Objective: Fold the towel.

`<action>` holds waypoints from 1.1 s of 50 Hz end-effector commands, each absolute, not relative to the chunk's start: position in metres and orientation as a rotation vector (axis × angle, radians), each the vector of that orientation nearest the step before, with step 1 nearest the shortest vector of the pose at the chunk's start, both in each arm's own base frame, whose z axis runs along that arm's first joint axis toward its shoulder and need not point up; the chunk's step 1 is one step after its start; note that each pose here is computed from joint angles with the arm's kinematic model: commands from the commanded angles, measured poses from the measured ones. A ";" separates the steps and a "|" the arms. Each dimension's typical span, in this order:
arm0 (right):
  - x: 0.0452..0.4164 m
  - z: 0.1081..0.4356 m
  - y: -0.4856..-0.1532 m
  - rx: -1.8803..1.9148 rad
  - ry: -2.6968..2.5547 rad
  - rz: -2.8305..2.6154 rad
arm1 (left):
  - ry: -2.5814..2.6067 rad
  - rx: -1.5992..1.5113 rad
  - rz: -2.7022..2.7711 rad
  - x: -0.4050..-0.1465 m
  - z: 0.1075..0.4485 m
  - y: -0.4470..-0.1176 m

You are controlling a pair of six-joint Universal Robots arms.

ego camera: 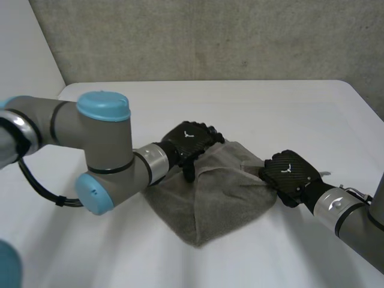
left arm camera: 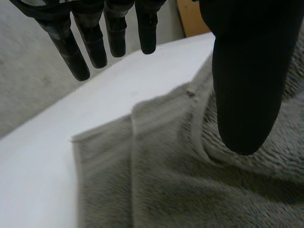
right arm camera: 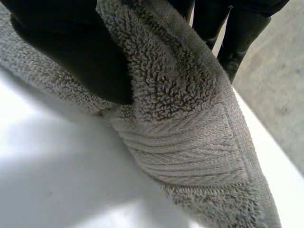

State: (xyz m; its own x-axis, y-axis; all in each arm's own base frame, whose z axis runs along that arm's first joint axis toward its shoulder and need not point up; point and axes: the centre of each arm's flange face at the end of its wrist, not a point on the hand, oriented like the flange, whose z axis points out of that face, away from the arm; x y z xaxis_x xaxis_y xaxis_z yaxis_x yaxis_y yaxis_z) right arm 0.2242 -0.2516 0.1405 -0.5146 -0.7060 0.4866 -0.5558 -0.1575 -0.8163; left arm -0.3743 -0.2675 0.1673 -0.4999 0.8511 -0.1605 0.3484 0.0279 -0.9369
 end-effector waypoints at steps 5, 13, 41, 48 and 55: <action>0.217 0.145 -0.261 -1.484 1.911 -1.832 | -1.840 -1.283 1.226 -0.391 0.137 -0.252; 0.213 0.151 -0.269 -1.472 1.940 -1.885 | -1.848 -1.309 1.057 -0.390 0.141 -0.231; 0.309 0.278 -0.289 -0.950 1.437 -2.363 | -1.985 -0.210 2.015 -0.316 0.302 -0.225; 0.311 0.242 -0.275 -1.114 1.719 -2.098 | -2.162 -0.422 1.807 -0.308 0.242 -0.169; 0.306 0.224 -0.270 -1.244 1.831 -2.006 | -2.180 -0.707 1.552 -0.321 0.197 -0.103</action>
State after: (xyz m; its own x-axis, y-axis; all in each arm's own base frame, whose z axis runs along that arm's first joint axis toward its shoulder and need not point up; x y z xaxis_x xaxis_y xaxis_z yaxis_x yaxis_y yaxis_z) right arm 0.3110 -0.2741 0.2416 -0.6877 -0.5896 0.4235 -0.3005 -0.2999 -0.9054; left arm -0.3105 -0.1515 0.2285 -0.8955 0.4446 0.0221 0.0757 0.2010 -0.9767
